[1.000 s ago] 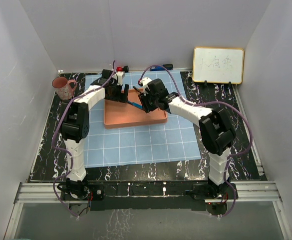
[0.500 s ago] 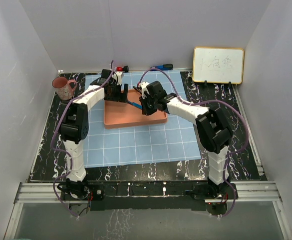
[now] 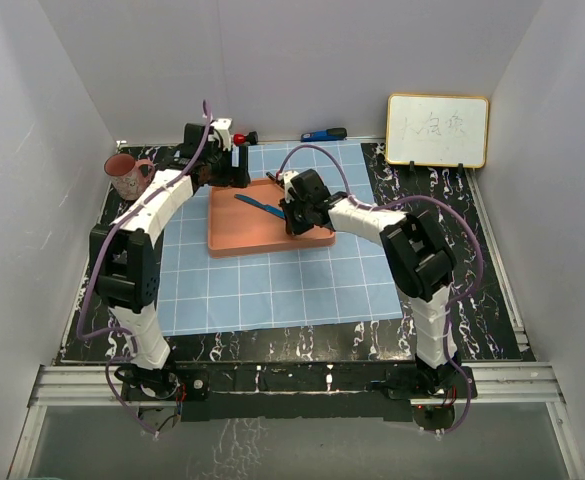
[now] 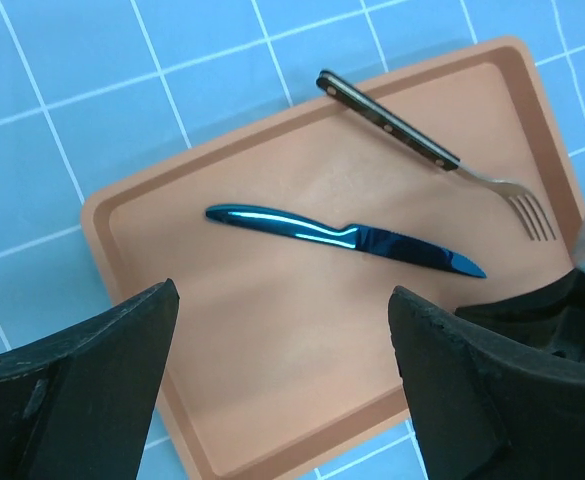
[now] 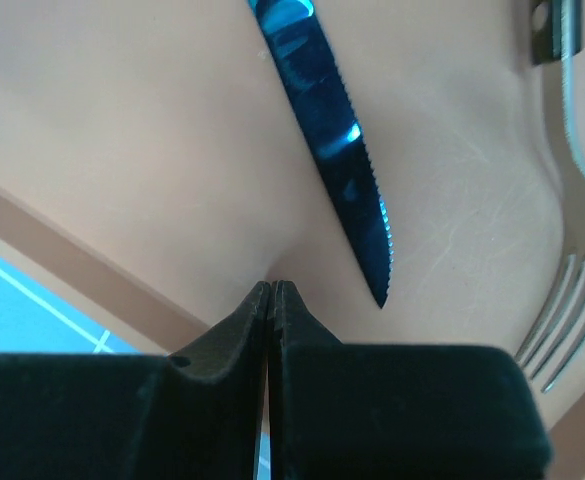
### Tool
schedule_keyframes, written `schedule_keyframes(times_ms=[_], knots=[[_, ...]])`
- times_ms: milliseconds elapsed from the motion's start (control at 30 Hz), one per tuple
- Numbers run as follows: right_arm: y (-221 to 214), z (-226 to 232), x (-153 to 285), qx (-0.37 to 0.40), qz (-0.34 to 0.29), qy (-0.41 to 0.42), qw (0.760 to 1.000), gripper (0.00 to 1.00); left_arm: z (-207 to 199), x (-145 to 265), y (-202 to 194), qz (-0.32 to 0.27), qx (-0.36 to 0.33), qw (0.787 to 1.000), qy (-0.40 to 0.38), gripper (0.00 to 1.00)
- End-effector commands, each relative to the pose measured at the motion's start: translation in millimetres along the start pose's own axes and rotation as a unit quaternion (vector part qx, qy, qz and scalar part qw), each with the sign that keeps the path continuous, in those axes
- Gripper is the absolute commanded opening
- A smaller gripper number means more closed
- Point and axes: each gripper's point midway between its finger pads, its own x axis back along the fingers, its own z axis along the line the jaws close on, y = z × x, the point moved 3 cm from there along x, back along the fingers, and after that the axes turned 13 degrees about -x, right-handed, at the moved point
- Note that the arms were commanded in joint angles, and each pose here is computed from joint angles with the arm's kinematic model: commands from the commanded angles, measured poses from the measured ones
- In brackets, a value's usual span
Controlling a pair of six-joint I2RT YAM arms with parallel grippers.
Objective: Set the dinner table for one person
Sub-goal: Adjust the knife on the napkin.
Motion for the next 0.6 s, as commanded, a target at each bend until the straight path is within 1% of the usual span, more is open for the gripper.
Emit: schedule_keyframes(times_ms=[0, 233, 500, 567], knots=[[12, -9, -11, 0.003, -0.031, -0.029, 0.999, 0.00, -5, 16, -3, -0.006, 0.008, 1.000, 0.002, 0.86], [18, -26, -19, 0.010, -0.042, -0.086, 0.995, 0.00, -6, 23, -12, -0.003, 0.009, 1.000, 0.006, 0.86], [25, -54, -31, 0.023, -0.049, -0.170, 0.984, 0.00, -9, 24, -23, 0.002, 0.014, 1.000, 0.001, 0.86], [28, -58, -37, 0.023, -0.054, -0.180, 0.982, 0.00, -12, 24, -26, 0.006, 0.016, 1.000, -0.007, 0.86]])
